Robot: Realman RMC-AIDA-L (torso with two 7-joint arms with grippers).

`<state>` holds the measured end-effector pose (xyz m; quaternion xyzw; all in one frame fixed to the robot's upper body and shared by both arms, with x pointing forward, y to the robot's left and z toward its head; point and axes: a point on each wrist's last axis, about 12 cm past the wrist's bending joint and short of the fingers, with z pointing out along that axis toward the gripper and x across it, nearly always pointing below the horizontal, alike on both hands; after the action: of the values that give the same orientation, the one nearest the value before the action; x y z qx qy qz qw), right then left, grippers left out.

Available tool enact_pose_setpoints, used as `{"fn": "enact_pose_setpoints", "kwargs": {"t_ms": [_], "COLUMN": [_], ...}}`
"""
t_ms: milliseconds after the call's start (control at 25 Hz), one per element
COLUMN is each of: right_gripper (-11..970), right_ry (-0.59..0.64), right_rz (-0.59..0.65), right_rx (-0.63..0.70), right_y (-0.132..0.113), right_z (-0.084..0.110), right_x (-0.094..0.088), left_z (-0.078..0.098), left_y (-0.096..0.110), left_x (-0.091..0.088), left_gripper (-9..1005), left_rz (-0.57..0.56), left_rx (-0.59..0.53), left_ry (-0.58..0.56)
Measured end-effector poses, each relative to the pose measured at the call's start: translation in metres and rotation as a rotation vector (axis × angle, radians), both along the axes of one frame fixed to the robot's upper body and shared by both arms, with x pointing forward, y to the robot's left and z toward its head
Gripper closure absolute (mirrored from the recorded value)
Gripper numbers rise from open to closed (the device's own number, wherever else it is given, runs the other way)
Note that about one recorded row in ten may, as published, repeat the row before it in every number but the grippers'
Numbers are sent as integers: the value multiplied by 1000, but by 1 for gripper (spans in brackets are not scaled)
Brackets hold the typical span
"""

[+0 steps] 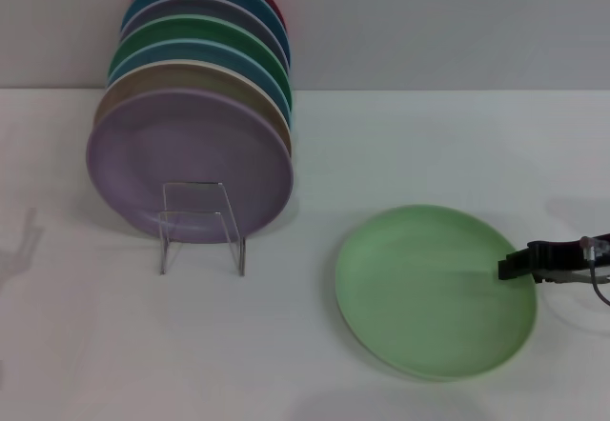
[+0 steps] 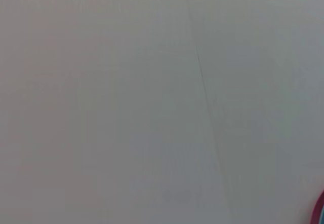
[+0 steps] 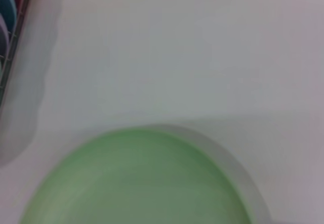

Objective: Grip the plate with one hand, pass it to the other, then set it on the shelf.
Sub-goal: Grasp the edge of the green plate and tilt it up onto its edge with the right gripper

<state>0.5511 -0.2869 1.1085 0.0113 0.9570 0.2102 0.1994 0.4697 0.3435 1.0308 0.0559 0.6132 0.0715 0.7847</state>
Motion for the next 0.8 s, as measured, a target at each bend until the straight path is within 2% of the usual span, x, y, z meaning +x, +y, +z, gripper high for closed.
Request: {"fn": "enact_pose_setpoints", "kwargs": {"t_ms": [120,320,800], "right_gripper": [543,696,687], "right_ry": [12,11,17], "right_rz": [1,4,2], "right_rx": [-6,-5,-4], "right_y": [1,2,0], "right_z": [-2,-2,2], "right_x": [1,2,3], "left_z": [0,0,1], "left_y": [0,0,-1], "left_x": [0,1,2], "left_gripper": [194,194,195], "left_rz": [0,-1,-7], "left_rx": [0,0,1], "left_ry": [0,-2,-3]}}
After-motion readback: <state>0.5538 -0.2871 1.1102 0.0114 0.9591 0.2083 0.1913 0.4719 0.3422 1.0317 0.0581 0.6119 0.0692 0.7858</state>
